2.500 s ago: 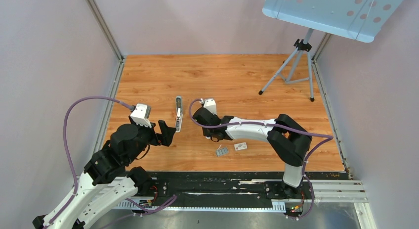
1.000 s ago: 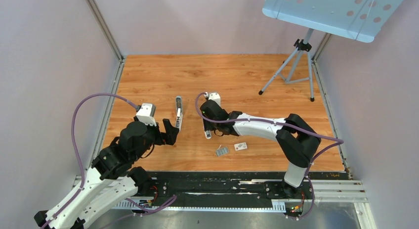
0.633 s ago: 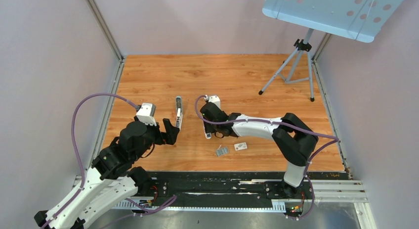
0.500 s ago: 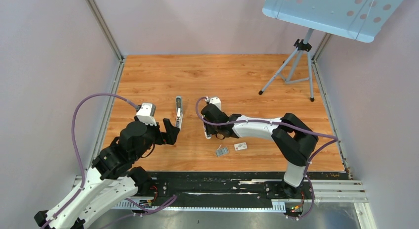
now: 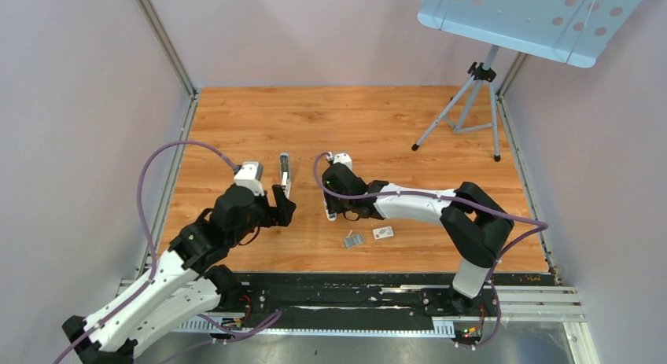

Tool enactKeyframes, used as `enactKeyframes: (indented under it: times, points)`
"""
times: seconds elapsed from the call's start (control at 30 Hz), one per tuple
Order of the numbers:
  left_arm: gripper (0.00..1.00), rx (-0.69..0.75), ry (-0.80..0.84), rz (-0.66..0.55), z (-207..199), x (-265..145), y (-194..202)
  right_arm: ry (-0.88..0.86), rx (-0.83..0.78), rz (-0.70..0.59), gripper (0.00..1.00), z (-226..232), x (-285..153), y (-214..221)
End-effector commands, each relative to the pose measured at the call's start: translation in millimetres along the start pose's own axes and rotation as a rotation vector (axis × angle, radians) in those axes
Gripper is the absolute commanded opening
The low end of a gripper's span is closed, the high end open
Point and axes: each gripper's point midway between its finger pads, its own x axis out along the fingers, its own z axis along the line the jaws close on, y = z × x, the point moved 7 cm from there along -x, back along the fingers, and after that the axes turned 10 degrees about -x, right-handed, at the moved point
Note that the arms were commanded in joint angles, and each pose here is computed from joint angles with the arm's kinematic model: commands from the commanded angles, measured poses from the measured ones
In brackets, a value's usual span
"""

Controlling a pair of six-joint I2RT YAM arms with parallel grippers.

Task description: Load the staples into the stapler

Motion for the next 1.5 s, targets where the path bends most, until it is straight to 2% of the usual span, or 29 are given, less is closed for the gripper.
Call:
enactKeyframes:
  times: [0.0,0.13,0.27,0.33,0.47,0.63,0.83,1.47]
  points:
    - [0.82,-0.076,0.006,0.037,-12.1,28.1,6.9,-0.049,0.000,0.003,0.43,-4.2,-10.9,-5.5]
    - [0.71,-0.132,0.020,0.037,-21.1,52.3,3.2,-0.063,0.000,0.017,0.43,-6.1,-9.6,-2.6]
    - [0.52,-0.209,0.034,0.061,-21.9,76.3,-0.3,-0.089,0.012,0.031,0.42,-7.0,-8.0,2.5]
    - [0.48,-0.231,0.034,0.065,-21.9,88.0,-1.7,-0.091,0.015,0.040,0.42,-7.3,-6.2,5.7]
    - [0.47,-0.239,0.060,0.057,-26.9,105.4,-4.9,-0.094,0.019,0.046,0.42,-7.7,-3.3,9.3]
    - [0.44,-0.244,0.022,0.125,-21.3,130.9,4.5,-0.103,0.028,0.049,0.42,-6.7,0.4,11.2]
    - [0.43,-0.240,0.001,0.141,-17.3,151.4,10.8,-0.087,0.026,0.056,0.38,-10.7,1.7,15.1]
    - [0.46,-0.215,-0.041,0.201,-9.2,188.7,27.7,-0.086,0.023,0.103,0.36,-15.5,3.8,34.9]
